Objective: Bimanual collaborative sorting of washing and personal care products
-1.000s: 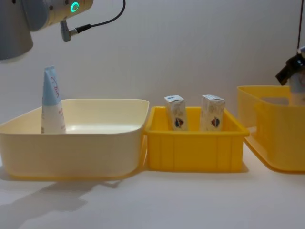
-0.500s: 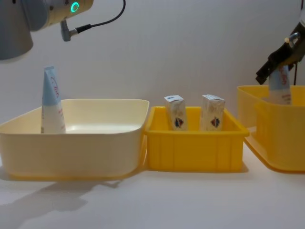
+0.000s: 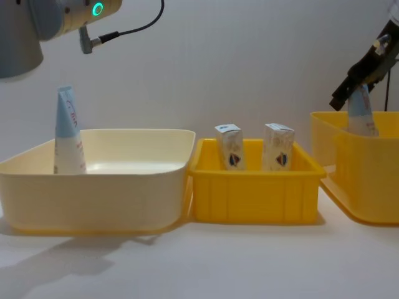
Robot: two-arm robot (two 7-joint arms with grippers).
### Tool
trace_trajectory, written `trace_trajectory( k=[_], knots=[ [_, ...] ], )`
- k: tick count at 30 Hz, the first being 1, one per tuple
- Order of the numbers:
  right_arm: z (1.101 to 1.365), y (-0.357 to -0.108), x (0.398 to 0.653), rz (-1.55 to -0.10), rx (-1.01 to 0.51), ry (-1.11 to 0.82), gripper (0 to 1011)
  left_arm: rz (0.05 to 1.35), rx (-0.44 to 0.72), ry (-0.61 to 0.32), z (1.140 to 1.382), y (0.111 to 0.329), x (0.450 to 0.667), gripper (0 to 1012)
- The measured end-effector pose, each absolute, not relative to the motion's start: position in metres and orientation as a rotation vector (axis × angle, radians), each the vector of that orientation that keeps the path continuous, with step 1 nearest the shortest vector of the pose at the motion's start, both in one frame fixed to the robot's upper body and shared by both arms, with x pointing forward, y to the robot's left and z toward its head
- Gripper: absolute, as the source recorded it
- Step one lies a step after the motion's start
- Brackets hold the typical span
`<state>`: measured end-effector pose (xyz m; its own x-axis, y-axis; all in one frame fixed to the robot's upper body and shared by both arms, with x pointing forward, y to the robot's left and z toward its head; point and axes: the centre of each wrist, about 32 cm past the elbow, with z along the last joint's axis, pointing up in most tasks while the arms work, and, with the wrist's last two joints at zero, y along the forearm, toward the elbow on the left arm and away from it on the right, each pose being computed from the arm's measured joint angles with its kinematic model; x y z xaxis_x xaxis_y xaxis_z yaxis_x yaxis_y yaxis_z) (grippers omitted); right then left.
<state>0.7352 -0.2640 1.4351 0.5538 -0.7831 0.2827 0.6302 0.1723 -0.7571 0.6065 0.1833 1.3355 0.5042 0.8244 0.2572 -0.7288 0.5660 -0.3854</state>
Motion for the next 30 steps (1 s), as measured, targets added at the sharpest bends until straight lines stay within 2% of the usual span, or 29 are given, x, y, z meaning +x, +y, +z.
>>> trace_trajectory(
  k=[30],
  knots=[
    [1.4456, -0.2694, 0.7368, -0.943, -1.003, 0.203, 1001, 0.948, -0.24, -0.44, 1.3356, 0.1831, 0.6065, 1003]
  ],
)
